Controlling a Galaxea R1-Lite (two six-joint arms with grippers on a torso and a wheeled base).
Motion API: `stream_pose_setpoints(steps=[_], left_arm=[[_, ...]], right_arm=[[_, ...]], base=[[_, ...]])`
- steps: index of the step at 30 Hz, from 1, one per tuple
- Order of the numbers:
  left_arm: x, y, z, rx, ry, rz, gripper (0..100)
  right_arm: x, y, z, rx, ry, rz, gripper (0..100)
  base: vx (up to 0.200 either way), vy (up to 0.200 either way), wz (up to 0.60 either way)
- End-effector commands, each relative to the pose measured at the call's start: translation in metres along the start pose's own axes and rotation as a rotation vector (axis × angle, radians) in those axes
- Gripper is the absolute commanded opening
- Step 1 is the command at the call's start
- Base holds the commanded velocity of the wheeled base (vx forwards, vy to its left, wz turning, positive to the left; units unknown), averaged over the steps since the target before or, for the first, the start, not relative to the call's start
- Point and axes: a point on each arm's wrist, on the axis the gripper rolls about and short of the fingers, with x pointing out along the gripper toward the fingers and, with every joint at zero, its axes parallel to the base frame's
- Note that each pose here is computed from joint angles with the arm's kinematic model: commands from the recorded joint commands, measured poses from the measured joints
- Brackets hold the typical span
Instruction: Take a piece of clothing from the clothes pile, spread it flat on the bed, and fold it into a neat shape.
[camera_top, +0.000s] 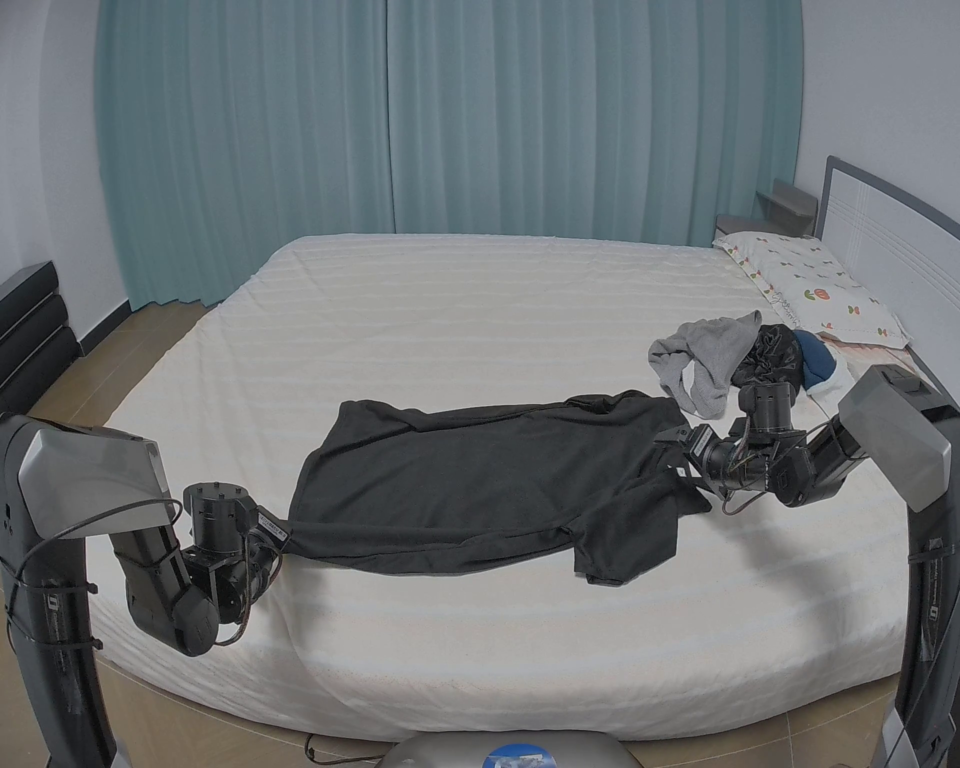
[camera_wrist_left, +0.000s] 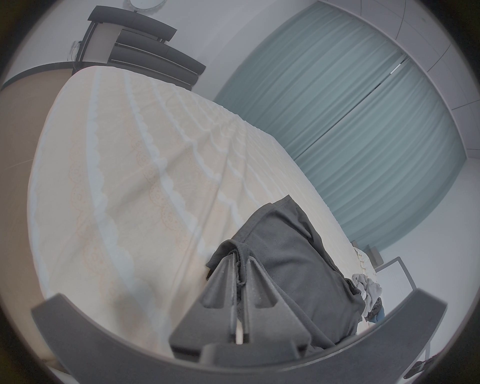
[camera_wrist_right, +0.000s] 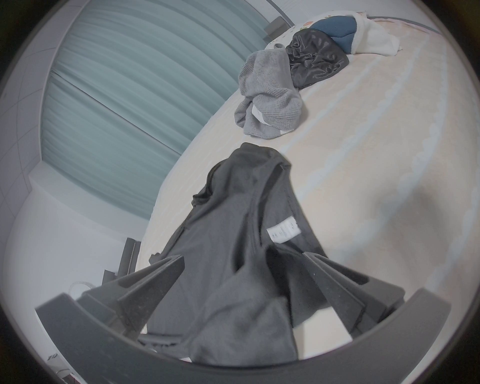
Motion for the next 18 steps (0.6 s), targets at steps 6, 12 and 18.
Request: stream_pose_setpoints(steps=[6, 12, 18], left_arm=[[-0.008, 0.001, 0.000, 0.014, 0.008, 0.006, 0], [-0.009, 0.001, 0.000, 0.019, 0.011, 0.008, 0], [-0.009, 0.001, 0.000, 0.019, 0.012, 0.010, 0]], right_arm=[[-0.061, -0.008, -0.031, -0.090, 0.171, 0.008, 100], [-0.062, -0.010, -0.060, -0.107, 0.261, -0.014, 100], [-0.059, -0.007, -0.068, -0.121, 0.281, -0.011, 100]], base=[[0.000, 0.000, 0.00], [0.000, 0.000, 0.00], [0.000, 0.000, 0.00]])
